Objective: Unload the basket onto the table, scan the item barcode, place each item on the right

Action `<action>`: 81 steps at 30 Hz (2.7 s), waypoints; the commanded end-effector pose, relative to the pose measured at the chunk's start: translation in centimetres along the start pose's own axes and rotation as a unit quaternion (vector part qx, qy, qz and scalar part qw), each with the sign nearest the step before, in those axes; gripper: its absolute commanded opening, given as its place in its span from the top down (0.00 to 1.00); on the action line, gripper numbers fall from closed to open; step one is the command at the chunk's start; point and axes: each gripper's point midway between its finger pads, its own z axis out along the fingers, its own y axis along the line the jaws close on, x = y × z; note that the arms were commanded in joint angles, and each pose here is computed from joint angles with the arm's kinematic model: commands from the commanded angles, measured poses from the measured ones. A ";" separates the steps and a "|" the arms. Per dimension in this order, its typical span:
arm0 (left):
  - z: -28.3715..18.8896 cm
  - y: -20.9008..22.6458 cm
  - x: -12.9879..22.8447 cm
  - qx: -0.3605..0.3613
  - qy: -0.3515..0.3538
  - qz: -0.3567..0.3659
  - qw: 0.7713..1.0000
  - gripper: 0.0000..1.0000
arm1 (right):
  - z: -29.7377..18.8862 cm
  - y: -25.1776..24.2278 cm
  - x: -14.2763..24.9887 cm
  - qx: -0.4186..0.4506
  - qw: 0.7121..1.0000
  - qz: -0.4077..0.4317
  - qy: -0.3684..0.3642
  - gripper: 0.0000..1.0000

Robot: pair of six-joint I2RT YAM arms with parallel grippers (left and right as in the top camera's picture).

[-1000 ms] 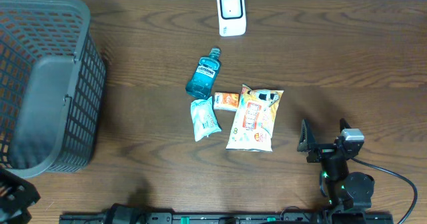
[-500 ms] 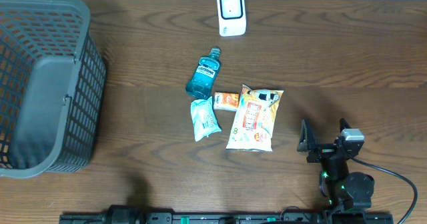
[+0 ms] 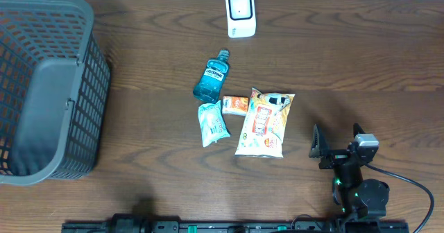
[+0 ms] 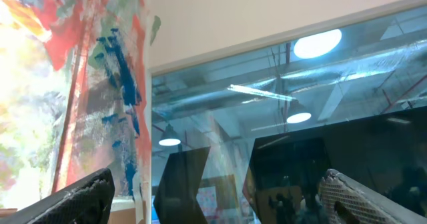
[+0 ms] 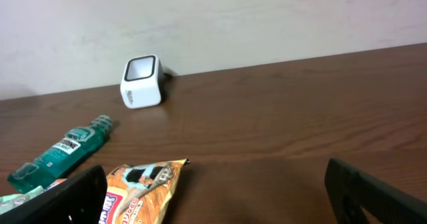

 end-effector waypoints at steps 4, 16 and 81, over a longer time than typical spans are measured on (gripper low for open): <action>-0.1 -0.2 -0.5 0.003 -0.009 0.001 1.000 0.02 | 0.0 0.0 -0.2 0.001 1.000 -0.002 -0.006 0.01; -0.1 -0.2 -0.2 0.003 -0.003 0.001 1.000 0.02 | -1.1 6.0 0.2 -0.165 0.954 0.243 0.055 0.01; -0.5 -10.7 31.4 0.132 0.300 -0.010 0.945 0.02 | -0.9 6.8 3.9 -0.181 0.950 0.213 0.138 0.01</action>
